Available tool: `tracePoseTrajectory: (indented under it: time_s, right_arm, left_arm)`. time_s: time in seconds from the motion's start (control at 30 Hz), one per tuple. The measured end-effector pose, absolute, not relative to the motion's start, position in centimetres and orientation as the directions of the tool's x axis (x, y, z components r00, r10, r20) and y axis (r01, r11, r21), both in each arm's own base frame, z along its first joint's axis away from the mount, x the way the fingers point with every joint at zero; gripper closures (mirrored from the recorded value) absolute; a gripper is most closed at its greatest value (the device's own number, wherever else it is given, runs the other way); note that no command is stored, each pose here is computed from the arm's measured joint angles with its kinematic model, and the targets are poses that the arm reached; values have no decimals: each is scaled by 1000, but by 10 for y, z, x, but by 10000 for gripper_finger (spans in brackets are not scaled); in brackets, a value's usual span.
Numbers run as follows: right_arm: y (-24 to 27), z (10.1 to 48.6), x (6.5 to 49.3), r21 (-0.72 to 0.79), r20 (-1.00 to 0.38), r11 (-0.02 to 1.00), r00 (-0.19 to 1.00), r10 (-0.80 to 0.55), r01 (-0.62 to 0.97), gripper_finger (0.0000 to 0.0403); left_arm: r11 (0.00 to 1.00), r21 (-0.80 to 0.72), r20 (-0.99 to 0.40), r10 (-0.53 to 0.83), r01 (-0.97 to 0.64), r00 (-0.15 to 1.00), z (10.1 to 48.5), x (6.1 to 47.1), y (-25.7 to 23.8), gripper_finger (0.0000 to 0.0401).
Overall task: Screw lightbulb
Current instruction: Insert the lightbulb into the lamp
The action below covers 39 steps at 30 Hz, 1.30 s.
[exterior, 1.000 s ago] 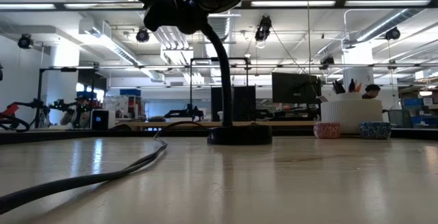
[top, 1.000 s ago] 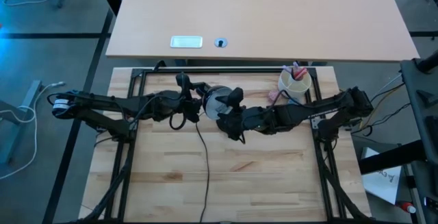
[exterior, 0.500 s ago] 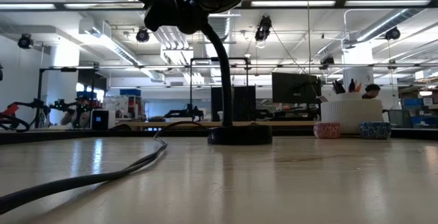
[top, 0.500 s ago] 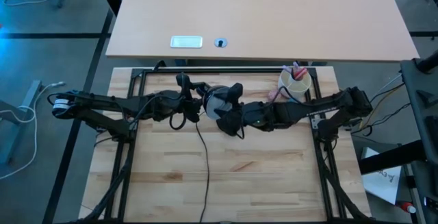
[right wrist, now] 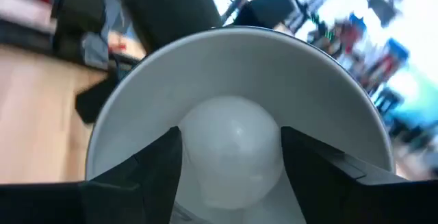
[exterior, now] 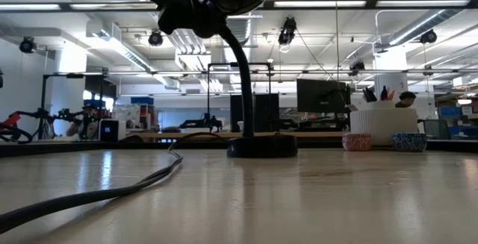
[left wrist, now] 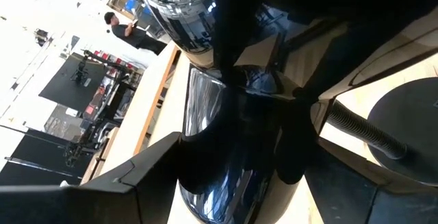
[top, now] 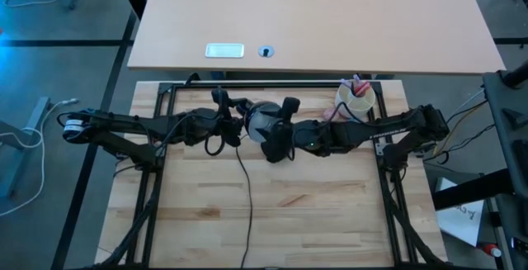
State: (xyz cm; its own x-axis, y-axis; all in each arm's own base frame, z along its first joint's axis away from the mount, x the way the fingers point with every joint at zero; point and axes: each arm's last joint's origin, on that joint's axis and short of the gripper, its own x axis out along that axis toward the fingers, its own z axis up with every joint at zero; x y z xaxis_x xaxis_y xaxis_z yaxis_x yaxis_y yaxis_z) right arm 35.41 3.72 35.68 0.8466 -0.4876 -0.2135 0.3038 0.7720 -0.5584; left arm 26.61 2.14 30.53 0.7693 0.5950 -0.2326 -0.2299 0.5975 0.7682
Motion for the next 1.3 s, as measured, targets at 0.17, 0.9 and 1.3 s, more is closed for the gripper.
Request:
tracePoseTrajectory:
  time_s: [0.17, 0.9, 1.3]
  right_arm:
    - [34, 357, 354, -175, -208, 852, 827, -522, 494, 172]
    - [49, 366, 339, -764, -228, 630, 857, -463, 137, 65]
    - [38, 358, 347, -898, -248, 440, 842, -480, -14, 64]
  left_arm:
    - [604, 758, -231, 601, -246, 765, 305, 266, 22, 138]
    - [610, 754, -224, 590, -246, 775, 306, 267, 21, 138]
    - [610, 753, -225, 591, -246, 775, 306, 267, 21, 138]
